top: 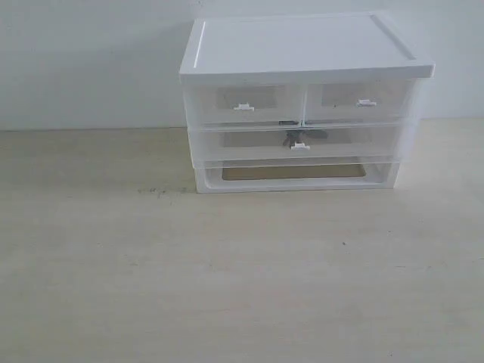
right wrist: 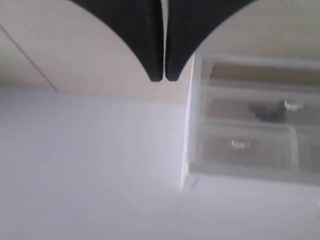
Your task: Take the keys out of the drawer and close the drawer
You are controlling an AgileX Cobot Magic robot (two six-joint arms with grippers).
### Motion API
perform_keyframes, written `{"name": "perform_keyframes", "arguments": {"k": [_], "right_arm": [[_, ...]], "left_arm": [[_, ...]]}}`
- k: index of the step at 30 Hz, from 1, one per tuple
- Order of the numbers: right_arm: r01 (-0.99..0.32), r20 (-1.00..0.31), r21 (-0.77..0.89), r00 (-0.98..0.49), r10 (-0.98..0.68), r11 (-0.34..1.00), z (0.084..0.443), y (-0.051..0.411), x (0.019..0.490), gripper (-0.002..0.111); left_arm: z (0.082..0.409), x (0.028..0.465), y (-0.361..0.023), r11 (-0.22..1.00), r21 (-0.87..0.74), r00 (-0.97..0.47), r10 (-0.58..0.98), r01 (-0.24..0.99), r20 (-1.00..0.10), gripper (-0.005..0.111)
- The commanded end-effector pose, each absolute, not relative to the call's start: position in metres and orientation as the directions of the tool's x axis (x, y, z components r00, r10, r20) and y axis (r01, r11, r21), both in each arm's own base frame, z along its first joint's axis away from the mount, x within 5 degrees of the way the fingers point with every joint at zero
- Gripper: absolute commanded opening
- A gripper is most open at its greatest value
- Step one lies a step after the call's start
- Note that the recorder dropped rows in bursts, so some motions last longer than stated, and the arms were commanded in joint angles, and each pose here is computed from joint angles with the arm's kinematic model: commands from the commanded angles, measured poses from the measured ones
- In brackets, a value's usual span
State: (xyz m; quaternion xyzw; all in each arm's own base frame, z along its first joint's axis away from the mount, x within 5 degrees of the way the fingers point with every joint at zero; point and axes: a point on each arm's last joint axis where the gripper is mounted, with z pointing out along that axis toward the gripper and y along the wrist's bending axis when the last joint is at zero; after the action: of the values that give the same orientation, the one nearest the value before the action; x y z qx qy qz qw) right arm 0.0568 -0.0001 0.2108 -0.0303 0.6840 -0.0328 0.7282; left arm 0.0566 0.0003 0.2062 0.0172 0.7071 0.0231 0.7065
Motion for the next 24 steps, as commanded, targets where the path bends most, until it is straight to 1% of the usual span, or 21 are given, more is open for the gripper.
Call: {"name": "perform_keyframes", "arguments": {"k": [1, 3, 5, 6, 7, 10, 12, 16, 18, 19, 20, 21, 22, 24], "right_arm": [[0.016, -0.954, -0.085, 0.287, -0.086, 0.996, 0.231, 0.001, 0.053, 0.000], [0.010, -0.934, -0.063, 0.352, -0.062, 0.998, 0.237, 0.001, 0.051, 0.000], [-0.021, -0.905, 0.003, 0.425, 0.012, 1.000, 0.244, 0.002, 0.048, 0.000], [-0.038, -0.888, 0.033, 0.457, 0.047, 0.999, 0.247, 0.002, 0.046, 0.000], [-0.067, -0.861, 0.076, 0.498, 0.100, 0.995, 0.251, 0.002, 0.044, 0.000], [-0.137, -0.811, 0.163, 0.545, 0.212, 0.977, 0.256, 0.002, 0.041, 0.000], [-0.176, -0.780, 0.200, 0.567, 0.265, 0.964, 0.259, 0.002, 0.039, 0.000], [-0.208, -0.746, 0.216, 0.595, 0.299, 0.954, 0.263, 0.002, 0.036, 0.000], [-0.227, -0.704, 0.197, 0.645, 0.298, 0.954, 0.267, 0.003, 0.032, 0.000], [-0.246, -0.692, 0.184, 0.655, 0.304, 0.952, 0.281, 0.005, 0.030, 0.000], [-0.254, -0.699, 0.176, 0.648, 0.303, 0.951, 0.289, 0.006, 0.031, 0.000], [-0.263, -0.728, 0.150, 0.623, 0.287, 0.953, 0.302, 0.009, 0.036, 0.000], [-0.268, -0.747, 0.145, 0.602, 0.283, 0.952, 0.309, 0.010, 0.041, 0.000], [-0.277, -0.816, 0.129, 0.516, 0.261, 0.952, 0.323, 0.015, 0.067, 0.000]], "left_arm": [[0.226, 0.054, 0.002, 0.996, -0.084, 0.230, -0.079, -0.012, -0.970, 0.004], [0.233, 0.052, 0.003, 0.984, -0.176, 0.306, -0.173, 0.017, -0.936, 0.004], [0.238, 0.050, 0.003, 0.953, -0.294, 0.356, -0.299, 0.069, -0.885, 0.004], [0.240, 0.050, 0.003, 0.944, -0.317, 0.372, -0.326, 0.086, -0.869, 0.004], [0.243, 0.048, 0.003, 0.942, -0.321, 0.399, -0.333, 0.100, -0.854, 0.004], [0.251, 0.044, 0.003, 0.935, -0.324, 0.482, -0.352, 0.145, -0.802, 0.004], [0.253, 0.043, 0.002, 0.932, -0.323, 0.496, -0.360, 0.163, -0.790, 0.004], [0.270, 0.038, 0.000, 0.937, -0.290, 0.535, -0.349, 0.195, -0.769, 0.004], [0.283, 0.041, -0.005, 0.944, -0.239, 0.543, -0.328, 0.230, -0.773, 0.004], [0.292, 0.044, -0.011, 0.945, -0.180, 0.545, -0.306, 0.272, -0.781, 0.004], [0.294, 0.048, -0.013, 0.944, -0.158, 0.538, -0.297, 0.289, -0.789, 0.004], [0.299, 0.054, -0.020, 0.936, -0.103, 0.531, -0.279, 0.338, -0.800, 0.004], [0.301, 0.058, -0.022, 0.933, -0.075, 0.531, -0.264, 0.351, -0.805, 0.004], [0.306, 0.073, -0.032, 0.907, 0.023, 0.522, -0.221, 0.420, -0.824, 0.004]]}}
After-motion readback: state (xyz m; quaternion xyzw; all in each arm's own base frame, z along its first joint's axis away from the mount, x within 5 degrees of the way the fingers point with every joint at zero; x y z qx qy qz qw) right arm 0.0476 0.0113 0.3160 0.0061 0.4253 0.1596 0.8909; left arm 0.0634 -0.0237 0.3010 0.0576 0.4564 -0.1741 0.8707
